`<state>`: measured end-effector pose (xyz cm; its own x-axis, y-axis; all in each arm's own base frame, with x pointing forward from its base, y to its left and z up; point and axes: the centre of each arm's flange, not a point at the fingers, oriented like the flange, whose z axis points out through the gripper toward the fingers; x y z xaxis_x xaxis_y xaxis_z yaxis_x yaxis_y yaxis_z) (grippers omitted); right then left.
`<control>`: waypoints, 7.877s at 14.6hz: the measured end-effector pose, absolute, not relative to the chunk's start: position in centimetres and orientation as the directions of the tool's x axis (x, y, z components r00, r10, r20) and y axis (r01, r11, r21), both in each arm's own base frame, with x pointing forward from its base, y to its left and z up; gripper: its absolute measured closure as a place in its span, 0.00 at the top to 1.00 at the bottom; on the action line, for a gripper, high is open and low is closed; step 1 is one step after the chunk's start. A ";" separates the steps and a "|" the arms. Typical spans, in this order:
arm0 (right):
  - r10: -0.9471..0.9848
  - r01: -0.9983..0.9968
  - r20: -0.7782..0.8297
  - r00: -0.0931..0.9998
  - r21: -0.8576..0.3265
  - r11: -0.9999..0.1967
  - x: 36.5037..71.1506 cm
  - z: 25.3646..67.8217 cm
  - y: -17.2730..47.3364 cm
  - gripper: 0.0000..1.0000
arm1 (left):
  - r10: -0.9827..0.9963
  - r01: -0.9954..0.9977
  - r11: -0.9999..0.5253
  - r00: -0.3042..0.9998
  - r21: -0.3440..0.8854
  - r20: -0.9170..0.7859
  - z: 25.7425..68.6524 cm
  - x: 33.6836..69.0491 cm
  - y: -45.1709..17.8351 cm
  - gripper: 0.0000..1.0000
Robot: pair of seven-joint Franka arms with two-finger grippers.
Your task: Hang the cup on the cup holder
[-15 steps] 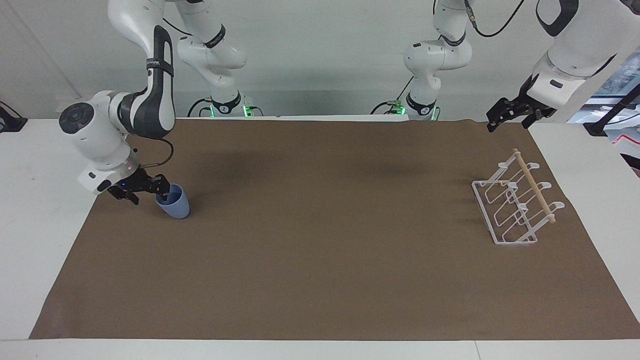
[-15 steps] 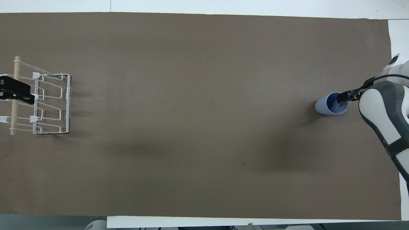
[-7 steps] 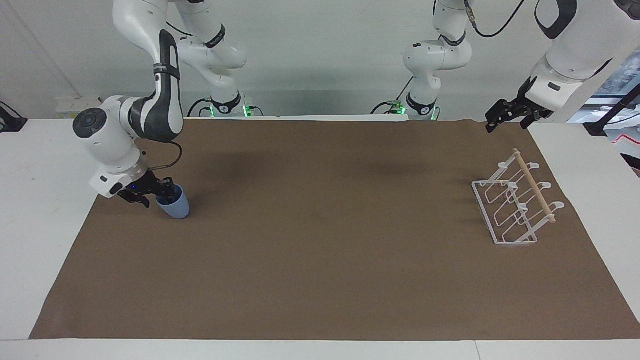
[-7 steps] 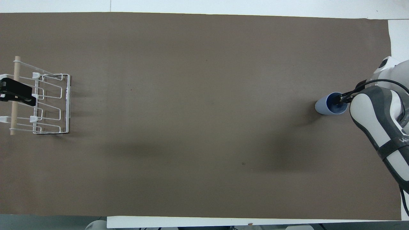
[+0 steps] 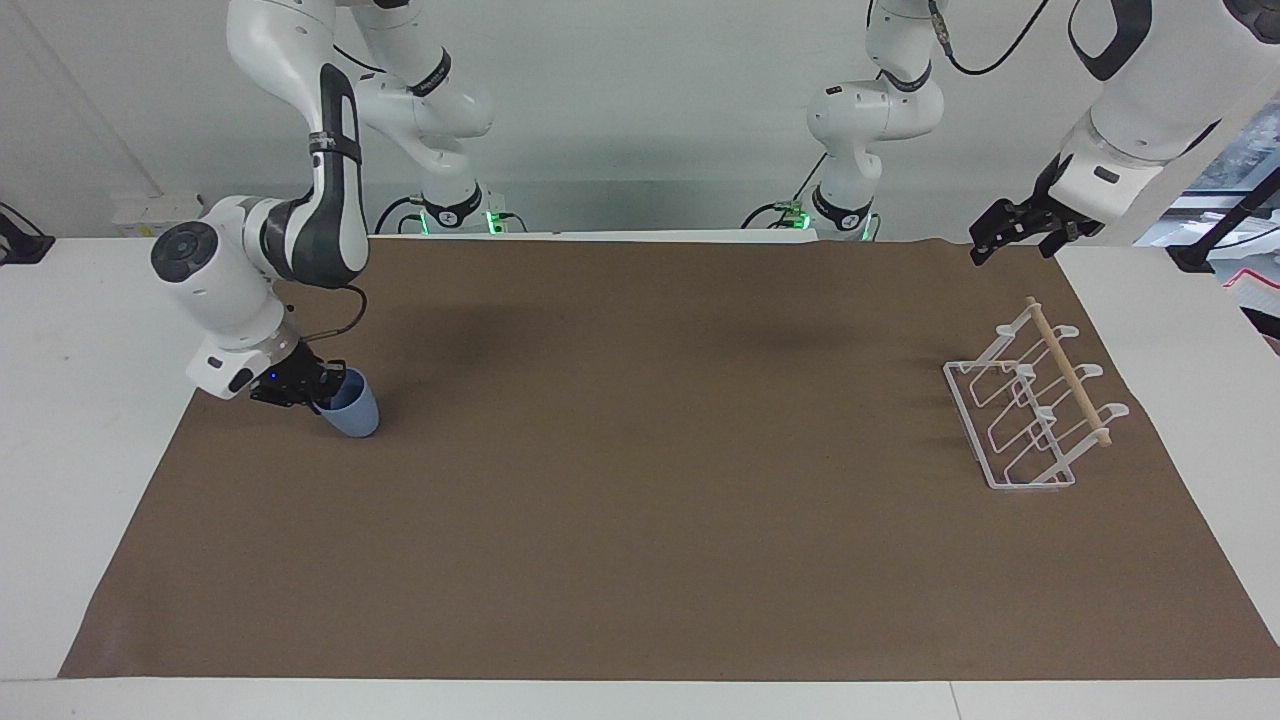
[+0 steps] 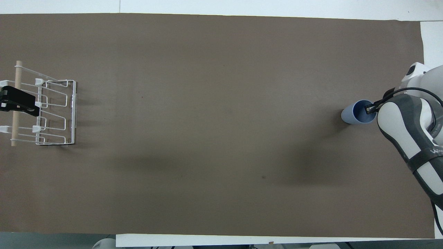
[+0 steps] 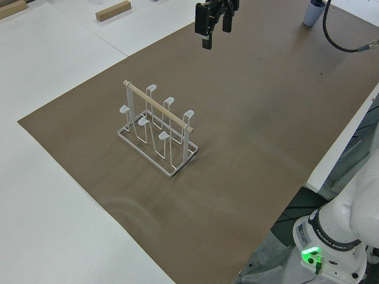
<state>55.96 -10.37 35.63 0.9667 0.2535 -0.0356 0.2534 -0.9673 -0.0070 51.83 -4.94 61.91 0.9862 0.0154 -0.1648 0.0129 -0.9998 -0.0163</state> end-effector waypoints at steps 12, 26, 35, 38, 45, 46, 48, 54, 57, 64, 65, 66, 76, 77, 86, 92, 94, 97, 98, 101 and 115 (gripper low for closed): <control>0.001 -0.077 -0.101 0.995 -0.762 -0.643 58.7 47.5 10.1 0.04 | 0.578 0.628 -0.774 0.751 0.075 -0.320 60.3 49.3 -10.9 1.00; -0.268 -0.416 -0.325 0.907 -0.793 -0.445 52.7 49.1 35.9 0.04 | 0.858 0.988 -0.147 0.151 0.045 -0.492 59.4 48.7 -27.5 1.00; -0.274 -0.425 -0.332 0.903 -0.785 -0.450 52.6 48.3 36.3 0.04 | 0.858 0.994 -0.095 0.110 0.056 -0.501 54.9 50.8 -28.1 1.00; -0.276 -0.428 -0.333 0.902 -0.783 -0.451 52.7 48.2 36.1 0.04 | 0.860 0.989 -0.130 0.147 0.067 -0.488 54.8 50.4 -28.8 0.87; -0.279 -0.435 -0.340 0.898 -0.778 -0.454 51.9 47.7 37.6 0.05 | 0.900 0.983 -0.176 0.179 0.044 -0.398 54.8 50.1 -28.3 0.80; -0.295 -0.427 -0.321 0.900 -0.784 -0.450 51.7 47.8 38.1 0.05 | 0.912 0.979 -0.194 0.203 0.061 -0.356 55.1 50.1 -28.3 0.80; -0.355 -0.364 -0.207 0.911 -0.809 -0.461 52.8 49.3 36.7 0.17 | 0.954 0.967 -0.244 0.254 0.076 -0.161 54.5 50.7 -26.1 0.80; -0.345 -0.196 0.113 0.932 -0.642 -0.741 57.8 56.8 19.6 0.78 | 0.917 0.947 -0.319 0.298 0.042 0.264 51.8 54.1 -17.6 0.80; -0.306 -0.223 0.096 0.947 -0.488 -0.844 58.3 55.3 13.3 1.00 | 0.779 0.912 -0.408 0.371 -0.041 0.505 49.6 54.7 -16.6 0.80; -0.211 -0.211 -0.002 0.977 -0.056 -0.976 53.5 61.0 1.4 1.00 | 0.225 0.880 -0.422 0.335 -0.218 0.915 43.9 58.0 -14.2 0.80; -0.199 -0.199 -0.020 0.980 -0.017 -0.980 52.6 62.7 -0.3 0.99 | 0.162 0.887 -0.407 0.305 -0.218 0.939 42.5 58.4 -13.6 0.80; -0.194 -0.194 -0.036 0.980 0.008 -0.981 51.8 63.8 -1.7 1.00 | 0.104 0.898 -0.385 0.271 -0.213 0.957 40.5 58.9 -13.1 0.80; -0.104 -0.102 -0.135 0.985 0.023 -0.995 52.4 61.4 -3.9 1.00 | 0.004 0.936 -0.308 0.183 -0.173 0.983 34.0 59.0 -11.1 0.80; -0.101 -0.098 -0.140 0.985 0.023 -0.995 52.6 61.2 -3.8 1.00 | 0.002 0.936 -0.306 0.184 -0.174 0.983 33.8 58.9 -10.9 0.80; -0.148 -0.147 -0.138 0.979 0.017 -0.989 51.1 62.7 -6.4 1.00 | 0.095 0.949 -0.273 0.189 -0.157 0.977 34.4 60.0 -9.8 1.00; -0.144 -0.143 -0.140 0.980 0.016 -0.990 51.1 62.6 -6.2 1.00 | 0.333 0.914 -0.280 0.380 -0.294 0.863 43.1 59.2 -13.5 1.00; -0.144 -0.143 -0.140 0.980 0.016 -0.990 51.1 62.6 -6.2 1.00 | 0.444 0.847 -0.391 0.516 -0.360 0.733 47.3 57.9 -13.2 1.00; -0.144 -0.143 -0.140 0.980 0.016 -0.990 51.1 62.6 -6.2 1.00 | 0.503 0.674 -0.595 0.738 -0.439 0.450 49.1 57.4 -10.1 1.00; -0.144 -0.143 -0.140 0.980 0.016 -0.990 51.1 62.6 -6.2 1.00 | 0.501 0.611 -0.662 0.791 -0.434 0.350 49.0 57.7 -8.6 1.00; -0.144 -0.143 -0.140 0.980 0.016 -0.990 51.1 62.6 -6.2 1.00 | 0.401 0.409 -0.838 0.911 -0.361 0.099 49.7 57.3 -5.6 1.00; -0.144 -0.143 -0.140 0.980 0.016 -0.990 51.1 62.6 -6.2 1.00 | -0.095 -0.094 -0.995 0.993 0.020 -0.069 63.8 50.8 -3.6 1.00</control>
